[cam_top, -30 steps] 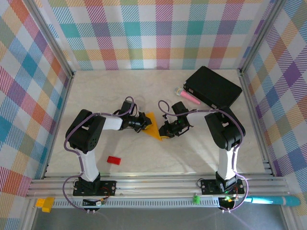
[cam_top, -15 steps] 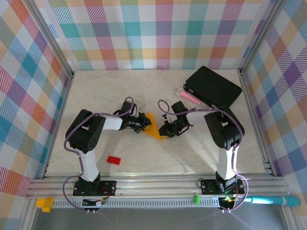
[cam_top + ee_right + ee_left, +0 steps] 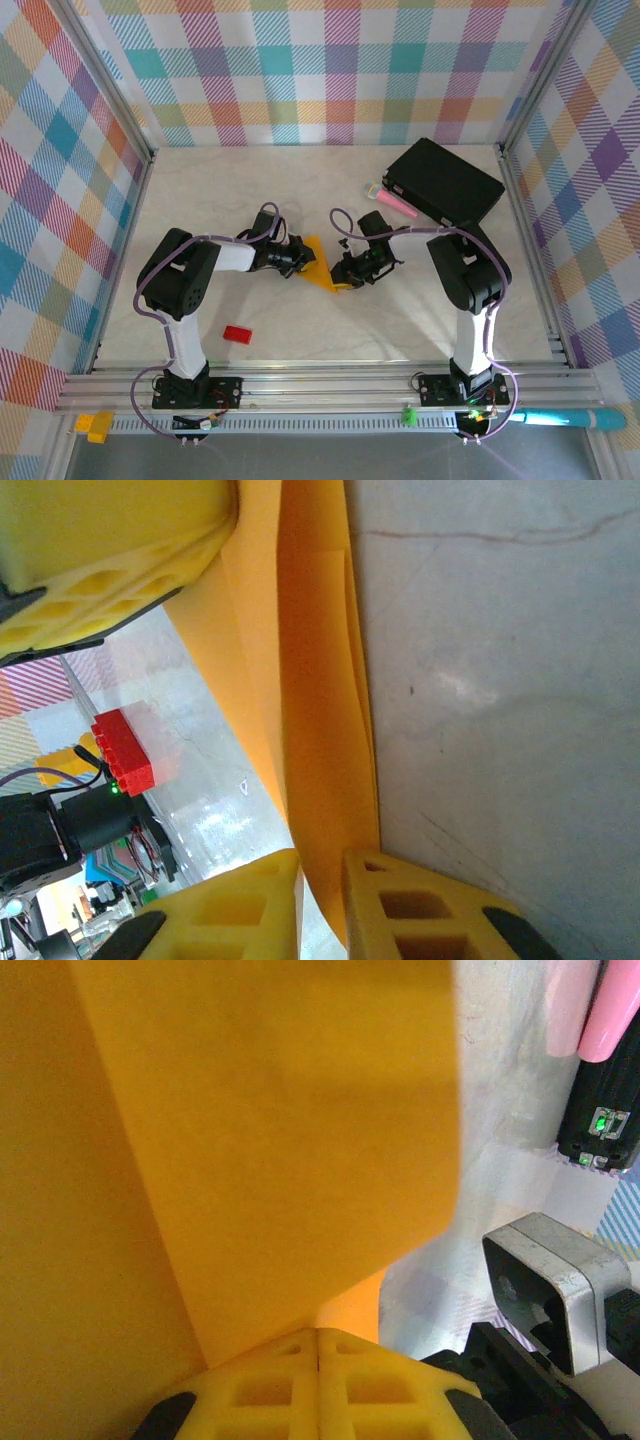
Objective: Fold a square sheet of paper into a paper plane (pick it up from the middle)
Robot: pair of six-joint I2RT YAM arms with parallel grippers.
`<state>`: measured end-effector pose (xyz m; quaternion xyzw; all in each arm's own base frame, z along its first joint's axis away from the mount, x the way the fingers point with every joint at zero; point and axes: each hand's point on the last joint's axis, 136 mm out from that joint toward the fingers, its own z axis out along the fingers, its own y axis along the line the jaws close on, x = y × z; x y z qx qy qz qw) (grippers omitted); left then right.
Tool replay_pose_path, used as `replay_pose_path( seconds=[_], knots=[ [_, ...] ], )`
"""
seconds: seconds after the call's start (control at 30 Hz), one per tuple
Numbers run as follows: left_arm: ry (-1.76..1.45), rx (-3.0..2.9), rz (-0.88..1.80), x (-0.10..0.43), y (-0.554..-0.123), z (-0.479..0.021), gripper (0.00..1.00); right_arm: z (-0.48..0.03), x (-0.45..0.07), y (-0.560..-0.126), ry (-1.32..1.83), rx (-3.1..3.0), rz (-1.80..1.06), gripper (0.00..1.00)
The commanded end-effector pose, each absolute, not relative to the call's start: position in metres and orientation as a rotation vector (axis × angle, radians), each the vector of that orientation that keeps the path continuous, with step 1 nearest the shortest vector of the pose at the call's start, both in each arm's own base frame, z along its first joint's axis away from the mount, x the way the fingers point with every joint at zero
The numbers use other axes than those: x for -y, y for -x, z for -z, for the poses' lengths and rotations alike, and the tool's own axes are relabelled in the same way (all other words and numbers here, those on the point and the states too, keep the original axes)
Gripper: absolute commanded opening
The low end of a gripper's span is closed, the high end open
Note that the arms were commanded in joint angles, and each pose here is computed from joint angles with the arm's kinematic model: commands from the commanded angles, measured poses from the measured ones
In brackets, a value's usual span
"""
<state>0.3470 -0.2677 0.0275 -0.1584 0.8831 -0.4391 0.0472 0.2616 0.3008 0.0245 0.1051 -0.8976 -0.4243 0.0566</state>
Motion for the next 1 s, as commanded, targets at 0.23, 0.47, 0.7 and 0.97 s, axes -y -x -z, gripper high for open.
replay_pose_path(
  seconds=[0.23, 0.47, 0.7, 0.97],
  knots=[
    [0.471, -2.705, 1.333, 0.268, -0.349, -0.025, 0.06, -0.023, -0.289, -0.244, -0.260, 2.691, 1.231, 0.15],
    [0.464, -2.703, 1.347, 0.270, -0.350, -0.026, 0.06, -0.013, -0.286, -0.245, -0.240, 2.709, 1.178, 0.14],
    [0.455, -2.703, 1.360, 0.271, -0.349, -0.028, 0.06, -0.047, -0.285, -0.264, -0.293, 2.839, 1.174, 0.25],
    [0.455, -2.703, 1.359, 0.272, -0.350, -0.029, 0.06, -0.068, -0.300, -0.285, -0.352, 2.919, 1.214, 0.25]
  ],
)
